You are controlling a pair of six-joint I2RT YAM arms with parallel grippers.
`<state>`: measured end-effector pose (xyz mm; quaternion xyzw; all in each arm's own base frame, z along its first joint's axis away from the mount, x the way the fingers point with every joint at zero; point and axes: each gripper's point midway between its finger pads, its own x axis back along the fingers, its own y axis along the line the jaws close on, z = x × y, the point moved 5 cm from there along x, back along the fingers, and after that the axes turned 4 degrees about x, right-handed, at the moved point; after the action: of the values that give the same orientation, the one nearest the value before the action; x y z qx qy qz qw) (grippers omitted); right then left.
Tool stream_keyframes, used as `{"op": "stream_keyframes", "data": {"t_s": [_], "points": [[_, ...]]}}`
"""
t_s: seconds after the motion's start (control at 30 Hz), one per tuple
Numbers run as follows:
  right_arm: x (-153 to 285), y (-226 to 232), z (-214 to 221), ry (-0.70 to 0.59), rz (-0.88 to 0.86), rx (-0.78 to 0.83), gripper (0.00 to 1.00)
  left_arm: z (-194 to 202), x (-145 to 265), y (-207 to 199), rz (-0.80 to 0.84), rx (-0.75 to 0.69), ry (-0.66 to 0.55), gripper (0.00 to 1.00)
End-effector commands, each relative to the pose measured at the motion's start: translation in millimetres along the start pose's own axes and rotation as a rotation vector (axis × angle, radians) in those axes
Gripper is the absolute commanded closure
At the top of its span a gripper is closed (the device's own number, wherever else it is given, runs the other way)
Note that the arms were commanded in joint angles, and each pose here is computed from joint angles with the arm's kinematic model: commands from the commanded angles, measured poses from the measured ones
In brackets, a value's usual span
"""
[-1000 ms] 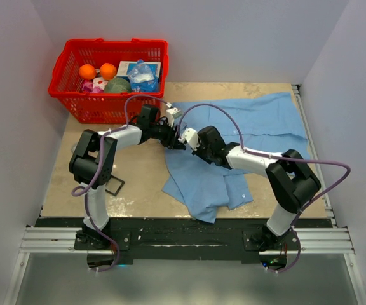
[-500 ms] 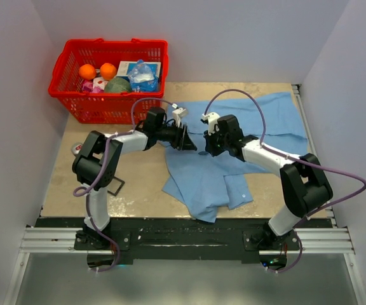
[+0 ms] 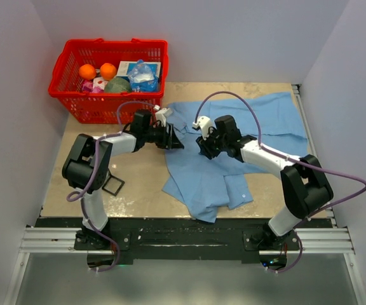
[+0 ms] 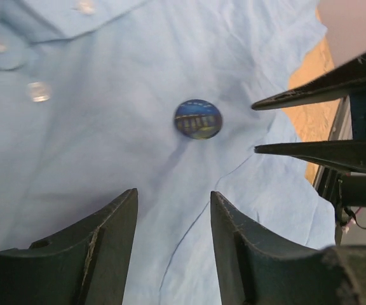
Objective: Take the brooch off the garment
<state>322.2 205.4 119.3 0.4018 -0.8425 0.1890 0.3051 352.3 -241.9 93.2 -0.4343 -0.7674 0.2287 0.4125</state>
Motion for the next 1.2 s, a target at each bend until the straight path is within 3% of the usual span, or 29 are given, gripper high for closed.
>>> {"op": "stream_keyframes", "data": {"t_s": [0.0,0.23,0.43,0.8,1.17], "points": [[-1,-8,-28,-0.036,0.024,0.229,0.6,-19,23,3,-0.067,-0.048,-0.046,0.46],[-14,-12,-19,0.064,-0.041,0.472,0.63,-30,26,14,-0.078,-0.034,-0.067,0.46],[-16,-8,-12,0.133,-0.102,0.558,0.62,-29,28,16,-0.078,-0.027,-0.069,0.47],[-32,-3,-6,0.178,-0.1,0.555,0.64,-30,29,14,-0.074,-0.023,-0.082,0.47],[-40,-17,-9,0.219,0.02,0.545,0.81,-33,27,13,-0.06,-0.016,-0.079,0.47]]}}
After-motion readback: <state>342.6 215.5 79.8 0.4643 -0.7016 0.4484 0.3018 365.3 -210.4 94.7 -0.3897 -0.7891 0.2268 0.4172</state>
